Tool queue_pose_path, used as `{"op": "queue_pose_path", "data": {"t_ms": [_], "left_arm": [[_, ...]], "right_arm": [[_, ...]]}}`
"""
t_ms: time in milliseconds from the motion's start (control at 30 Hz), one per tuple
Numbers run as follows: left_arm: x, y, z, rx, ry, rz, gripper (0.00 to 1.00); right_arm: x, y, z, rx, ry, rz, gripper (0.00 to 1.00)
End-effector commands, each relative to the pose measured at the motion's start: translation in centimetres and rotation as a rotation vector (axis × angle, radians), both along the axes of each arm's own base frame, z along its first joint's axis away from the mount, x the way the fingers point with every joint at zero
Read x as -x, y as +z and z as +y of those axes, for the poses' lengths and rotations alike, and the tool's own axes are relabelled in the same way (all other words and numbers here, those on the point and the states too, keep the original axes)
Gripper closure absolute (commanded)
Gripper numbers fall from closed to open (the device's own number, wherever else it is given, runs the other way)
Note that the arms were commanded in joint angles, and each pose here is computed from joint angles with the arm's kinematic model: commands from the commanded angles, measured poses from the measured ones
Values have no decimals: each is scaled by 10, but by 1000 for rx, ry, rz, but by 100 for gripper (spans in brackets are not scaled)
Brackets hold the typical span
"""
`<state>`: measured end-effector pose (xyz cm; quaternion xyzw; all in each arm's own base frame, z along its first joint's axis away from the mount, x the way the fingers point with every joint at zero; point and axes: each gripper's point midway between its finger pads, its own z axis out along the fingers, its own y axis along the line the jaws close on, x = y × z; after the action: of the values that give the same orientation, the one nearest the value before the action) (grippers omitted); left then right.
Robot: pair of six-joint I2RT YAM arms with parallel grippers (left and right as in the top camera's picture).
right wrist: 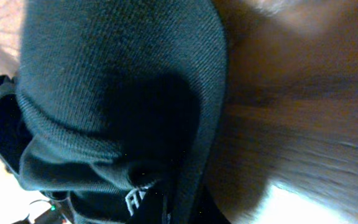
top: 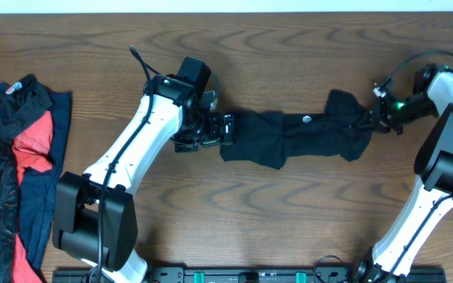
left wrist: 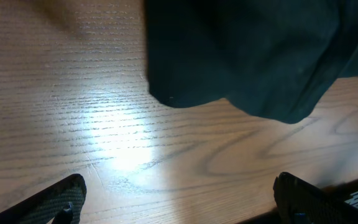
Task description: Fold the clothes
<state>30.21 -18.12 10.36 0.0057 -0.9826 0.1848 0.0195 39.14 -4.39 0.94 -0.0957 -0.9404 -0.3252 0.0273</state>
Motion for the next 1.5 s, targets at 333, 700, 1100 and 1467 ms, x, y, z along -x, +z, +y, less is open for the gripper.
{"op": "queue_pose_path", "data": {"t_ms": [333, 700, 1100, 1467], "left_arm": [[-2, 1, 2, -7, -19, -11, 2], [-7, -2, 9, -54, -9, -33, 2], [-41, -5, 60, -145, 163, -99, 2], [-54, -6, 166, -156, 440, -47, 2]], "right_arm": [[-33, 91, -2, 219, 71, -107, 99], [-38, 144, 81, 386, 263, -161, 99], [-6, 167, 175, 452, 450, -166, 99], [19, 167, 238, 446, 560, -185, 99]]}}
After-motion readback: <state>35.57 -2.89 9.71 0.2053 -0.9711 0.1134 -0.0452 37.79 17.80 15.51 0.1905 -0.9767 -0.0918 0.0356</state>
